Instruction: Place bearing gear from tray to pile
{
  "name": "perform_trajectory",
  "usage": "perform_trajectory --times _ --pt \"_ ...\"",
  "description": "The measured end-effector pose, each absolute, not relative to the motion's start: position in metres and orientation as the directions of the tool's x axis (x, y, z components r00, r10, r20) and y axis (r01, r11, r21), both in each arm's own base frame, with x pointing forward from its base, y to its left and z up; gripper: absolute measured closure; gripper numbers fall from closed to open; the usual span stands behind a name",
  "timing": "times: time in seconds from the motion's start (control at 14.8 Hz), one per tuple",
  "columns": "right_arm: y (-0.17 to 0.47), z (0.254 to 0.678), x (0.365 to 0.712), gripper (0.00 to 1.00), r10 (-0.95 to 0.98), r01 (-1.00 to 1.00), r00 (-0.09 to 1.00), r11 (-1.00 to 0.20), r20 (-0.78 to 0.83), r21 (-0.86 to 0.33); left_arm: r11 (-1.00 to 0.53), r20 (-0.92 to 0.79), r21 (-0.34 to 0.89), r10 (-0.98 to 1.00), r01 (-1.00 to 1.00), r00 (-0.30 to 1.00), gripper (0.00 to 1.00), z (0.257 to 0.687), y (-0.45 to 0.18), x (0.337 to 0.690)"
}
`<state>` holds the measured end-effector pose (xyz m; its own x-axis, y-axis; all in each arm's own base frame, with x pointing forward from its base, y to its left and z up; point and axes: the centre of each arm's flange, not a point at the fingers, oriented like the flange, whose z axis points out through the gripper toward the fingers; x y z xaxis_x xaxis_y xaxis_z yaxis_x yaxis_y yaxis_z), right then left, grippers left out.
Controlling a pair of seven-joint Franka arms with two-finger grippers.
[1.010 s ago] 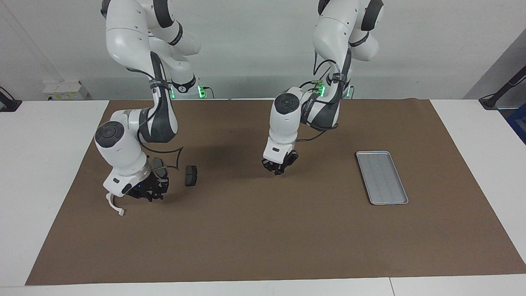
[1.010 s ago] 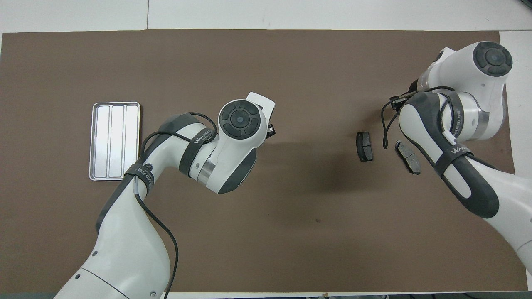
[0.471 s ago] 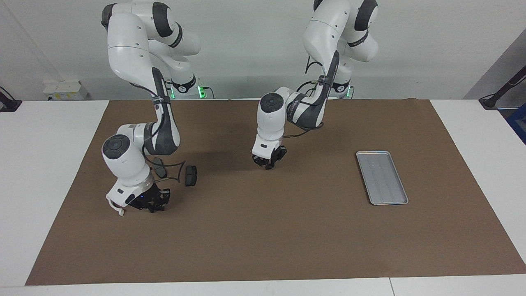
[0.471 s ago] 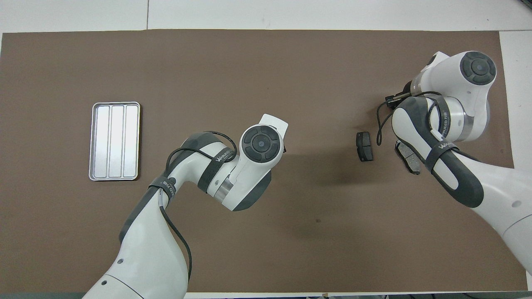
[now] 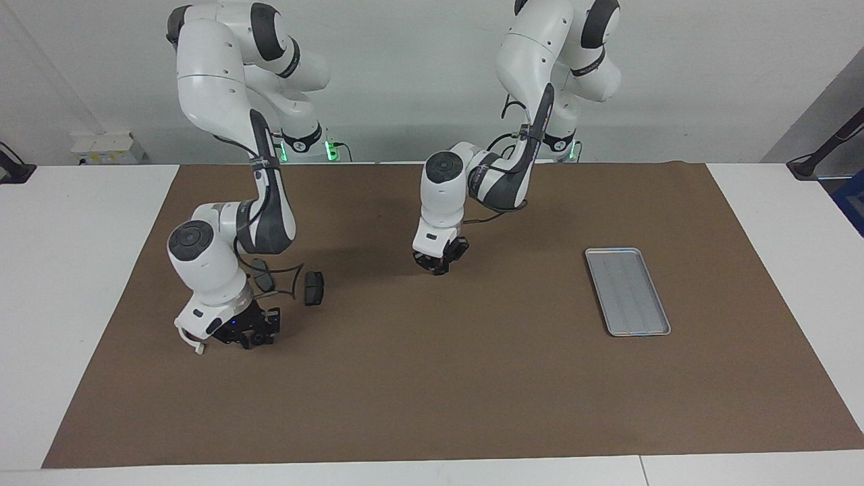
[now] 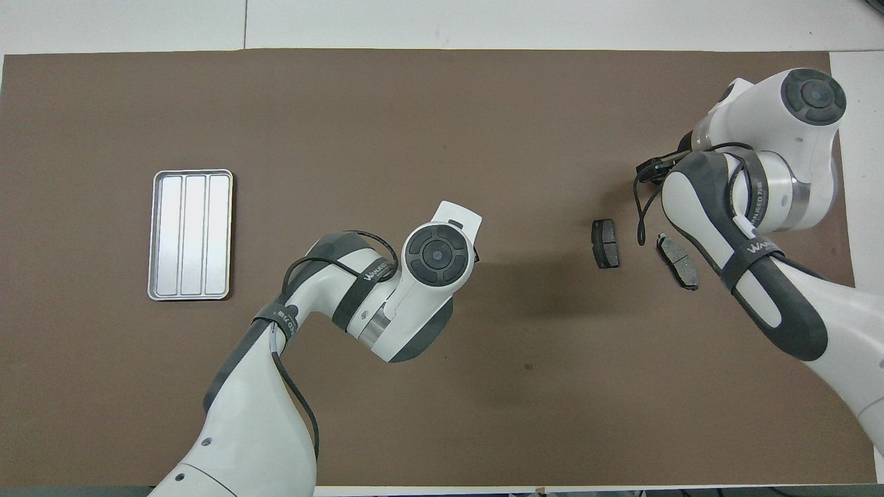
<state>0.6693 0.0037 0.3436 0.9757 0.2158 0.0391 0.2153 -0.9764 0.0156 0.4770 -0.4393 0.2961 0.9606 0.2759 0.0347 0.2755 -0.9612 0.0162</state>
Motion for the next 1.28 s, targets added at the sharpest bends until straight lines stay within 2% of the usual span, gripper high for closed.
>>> perform_trajectory --times 0.07,0.2,0.34,0.4,0.61,0.81,0.94,1.08,1.28 --pt "0.007 0.365 0.665 0.0 0.221 0.22 0.975 -0.975 0.031 0.015 -0.96 0.034 0.011 0.281 0.281 0.959 0.51 0.298 -0.436 0.479" --pt "0.02 0.406 0.655 0.0 0.216 0.216 0.976 -0.976 0.008 0.012 -0.95 0.05 0.019 0.314 0.313 0.948 0.28 0.322 -0.415 0.501" --pt "0.053 0.438 0.645 0.0 0.161 0.162 0.987 -0.987 -0.018 0.012 -0.945 0.088 0.059 0.325 0.321 0.942 0.07 0.367 -0.357 0.546" --pt "0.079 0.45 0.639 0.0 0.112 0.112 0.993 -0.994 -0.028 0.014 -0.942 0.11 0.076 0.335 0.328 0.936 0.0 0.392 -0.313 0.57" --pt "0.182 0.461 0.613 0.0 -0.09 -0.089 0.995 -0.996 -0.033 0.027 -0.945 0.168 0.083 0.326 0.316 0.93 0.0 0.453 -0.182 0.611" --pt "0.288 0.449 0.575 0.0 -0.247 -0.246 0.969 -0.969 -0.022 0.033 -0.978 0.171 -0.005 0.204 0.208 0.964 0.0 0.506 -0.081 0.615" --pt "0.332 0.43 0.56 0.0 -0.31 -0.31 0.951 -0.951 -0.006 0.019 -0.991 0.143 -0.039 0.121 0.128 0.982 0.0 0.546 -0.027 0.609" --pt "0.353 0.406 0.557 0.0 -0.354 -0.354 0.935 -0.935 -0.002 0.01 -0.994 0.107 -0.031 0.101 0.105 0.989 0.0 0.575 0.007 0.6" --pt "0.382 0.364 0.552 0.0 -0.422 -0.422 0.907 -0.907 0.003 0.008 -0.995 0.073 0.003 0.101 0.101 0.992 0.0 0.604 0.009 0.59"
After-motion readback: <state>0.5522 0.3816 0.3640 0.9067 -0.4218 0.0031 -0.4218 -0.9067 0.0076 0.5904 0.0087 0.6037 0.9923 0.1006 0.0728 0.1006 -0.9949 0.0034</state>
